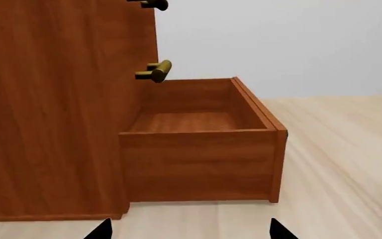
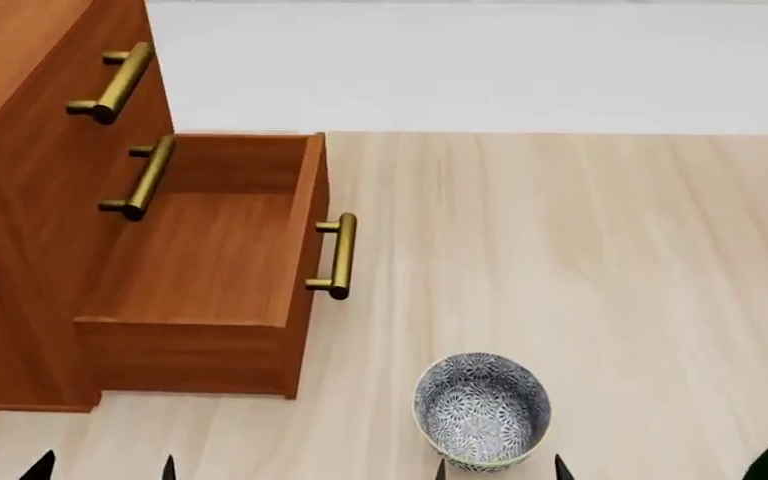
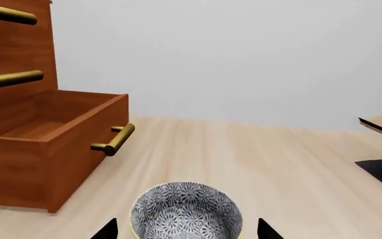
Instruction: Put the wine bottle in the bottom drawer of the cabinet.
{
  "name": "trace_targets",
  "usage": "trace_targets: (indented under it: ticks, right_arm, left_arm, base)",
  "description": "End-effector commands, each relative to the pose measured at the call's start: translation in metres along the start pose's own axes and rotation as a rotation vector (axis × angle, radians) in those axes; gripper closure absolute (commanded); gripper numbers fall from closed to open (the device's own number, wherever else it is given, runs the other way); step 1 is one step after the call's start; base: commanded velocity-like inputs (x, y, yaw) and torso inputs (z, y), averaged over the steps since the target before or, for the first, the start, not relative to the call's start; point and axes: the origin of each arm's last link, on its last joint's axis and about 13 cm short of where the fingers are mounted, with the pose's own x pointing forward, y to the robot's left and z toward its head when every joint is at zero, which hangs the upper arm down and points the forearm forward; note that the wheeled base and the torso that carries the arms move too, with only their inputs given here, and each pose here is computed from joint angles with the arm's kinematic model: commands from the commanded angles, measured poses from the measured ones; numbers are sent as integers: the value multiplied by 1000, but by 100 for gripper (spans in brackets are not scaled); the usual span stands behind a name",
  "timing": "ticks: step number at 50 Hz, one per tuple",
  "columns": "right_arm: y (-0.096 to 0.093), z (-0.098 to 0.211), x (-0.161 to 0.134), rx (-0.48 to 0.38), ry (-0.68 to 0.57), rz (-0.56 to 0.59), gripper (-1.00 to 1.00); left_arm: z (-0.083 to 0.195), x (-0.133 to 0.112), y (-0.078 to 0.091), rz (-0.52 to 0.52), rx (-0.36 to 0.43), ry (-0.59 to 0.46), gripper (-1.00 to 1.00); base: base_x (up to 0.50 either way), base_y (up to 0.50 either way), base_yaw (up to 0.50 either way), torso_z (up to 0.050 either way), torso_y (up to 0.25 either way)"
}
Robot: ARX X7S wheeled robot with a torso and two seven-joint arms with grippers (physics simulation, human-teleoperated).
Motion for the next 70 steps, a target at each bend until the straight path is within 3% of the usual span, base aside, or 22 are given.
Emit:
trace_targets:
  ticks: [1, 12, 13, 15, 21, 23, 25, 31, 33, 34, 39, 42, 47, 58, 70]
  right_arm:
    - [0, 1, 0, -2, -4, -1, -100]
    - [0, 7, 0, -3, -4, -4, -100]
    - [-1, 10, 0, 5, -9, -4, -100]
    - [-2, 14, 0, 6, -11, -2, -100]
    - [-3, 36, 2, 17, -34, 18, -100]
    - [-3, 43, 1, 16, -41, 27, -100]
    - [-3, 50, 1, 8, -49, 34, -100]
    - [-5, 71, -3, 20, -83, 31, -100]
    - [-4, 75, -5, 14, -94, 36, -100]
    - [-3, 78, -6, 15, -101, 40, -100]
    - [0, 96, -14, 5, -145, 36, -100]
    - [0, 102, -16, 6, -157, 40, -100]
    - [-1, 111, -20, 2, -166, 41, -100]
    - [-5, 130, -32, -12, -209, 27, -100]
    - [-6, 136, -38, -26, -228, 23, -100]
  left_arm:
    - [0, -1, 0, 1, -1, -2, -100]
    - [3, -3, 2, 3, -38, 17, -100]
    - [8, -6, 2, -19, -69, 0, -100]
    - [16, -10, 3, 2, -31, -35, -100]
    - [48, -11, 3, -1, -33, -17, -100]
    - [56, -11, 5, -8, -46, -3, -100]
    - [65, -13, 8, -43, -113, -5, -100]
    - [95, -18, 15, 26, -40, -19, -100]
    - [101, -21, 15, 7, -48, -20, -100]
    - [104, -22, 15, -7, -15, -4, -100]
    - [126, -35, 16, -75, -133, 9, -100]
    - [137, -42, 16, -26, -74, -29, -100]
    - [150, -49, 19, -22, -77, -36, -100]
    - [171, -67, 23, -12, 9, -112, -100]
    - [176, -77, 20, -21, -2, -110, -100]
  base:
    - [277, 0, 0, 0, 0]
    - [17, 0, 0, 0, 0]
    - [0, 0, 0, 0, 0]
    - [0, 0, 0, 0, 0]
    - [0, 0, 0, 0, 0]
    - [0, 0, 0, 0, 0]
    - [0, 0, 0, 0, 0]
    - [0, 0, 0, 0, 0]
    - [0, 0, 0, 0, 0]
    - [0, 0, 0, 0, 0]
    - [0, 0, 0, 0, 0]
    - [0, 0, 0, 0, 0]
    - [0, 0, 0, 0, 0]
    - [0, 0, 0, 0, 0]
    - [0, 0, 0, 0, 0]
